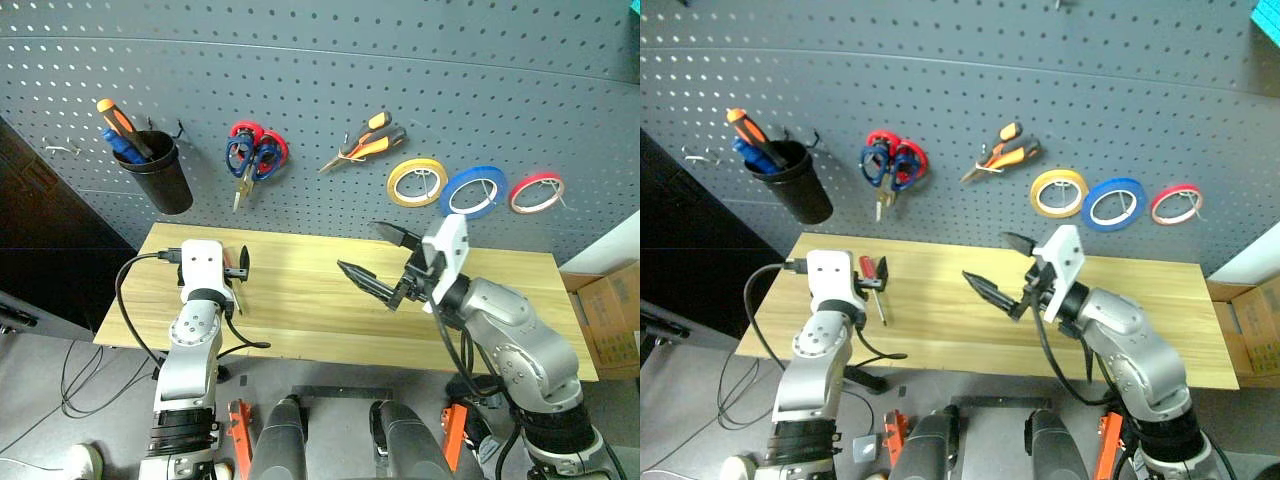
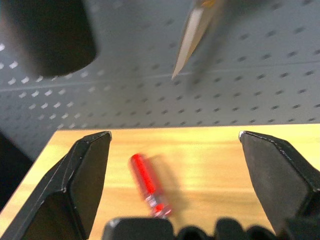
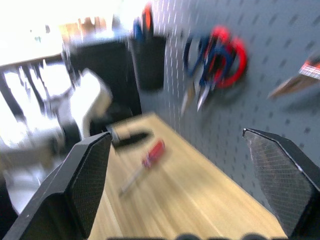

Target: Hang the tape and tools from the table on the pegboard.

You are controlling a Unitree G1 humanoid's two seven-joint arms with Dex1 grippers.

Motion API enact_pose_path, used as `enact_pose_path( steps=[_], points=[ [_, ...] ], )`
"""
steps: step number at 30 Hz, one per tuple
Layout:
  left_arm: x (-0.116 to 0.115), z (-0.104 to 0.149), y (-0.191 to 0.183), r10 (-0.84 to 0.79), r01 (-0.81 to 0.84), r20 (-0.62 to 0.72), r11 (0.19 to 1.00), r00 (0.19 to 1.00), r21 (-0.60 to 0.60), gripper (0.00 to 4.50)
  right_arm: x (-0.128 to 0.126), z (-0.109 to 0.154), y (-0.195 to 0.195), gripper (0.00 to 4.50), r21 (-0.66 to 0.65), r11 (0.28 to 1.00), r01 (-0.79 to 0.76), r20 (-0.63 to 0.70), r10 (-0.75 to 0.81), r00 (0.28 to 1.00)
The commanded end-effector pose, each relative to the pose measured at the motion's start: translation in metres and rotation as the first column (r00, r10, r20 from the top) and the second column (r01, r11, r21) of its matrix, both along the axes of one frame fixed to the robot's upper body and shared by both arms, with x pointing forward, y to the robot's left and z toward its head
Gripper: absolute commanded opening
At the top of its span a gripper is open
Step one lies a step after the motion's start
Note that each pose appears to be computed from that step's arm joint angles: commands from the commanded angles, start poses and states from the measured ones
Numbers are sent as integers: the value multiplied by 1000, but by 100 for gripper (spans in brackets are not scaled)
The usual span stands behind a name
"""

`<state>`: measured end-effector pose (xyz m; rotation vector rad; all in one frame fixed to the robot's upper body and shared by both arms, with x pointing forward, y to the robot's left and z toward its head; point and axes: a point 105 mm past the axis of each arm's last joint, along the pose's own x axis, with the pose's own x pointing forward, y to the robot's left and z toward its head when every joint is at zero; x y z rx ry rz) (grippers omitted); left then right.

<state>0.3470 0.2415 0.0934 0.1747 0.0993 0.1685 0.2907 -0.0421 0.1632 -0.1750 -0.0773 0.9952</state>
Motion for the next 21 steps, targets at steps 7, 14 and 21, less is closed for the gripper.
enact_pose_path(
  steps=[7, 14, 21],
  points=[
    [16, -29, 29, 127, -159, -228, 978, 965, -132, 440, 3, 0, 35, 450, -132, 977, -170, 12, 173, 985],
    [41, -36, 30, 117, -174, -295, 968, 948, -178, 440, 21, -7, 29, 450, -263, 940, -216, -23, 217, 976],
    [50, -53, 44, 109, -191, -377, 964, 920, -186, 440, 23, -5, 30, 450, -286, 933, -218, -69, 207, 976]
  ],
)
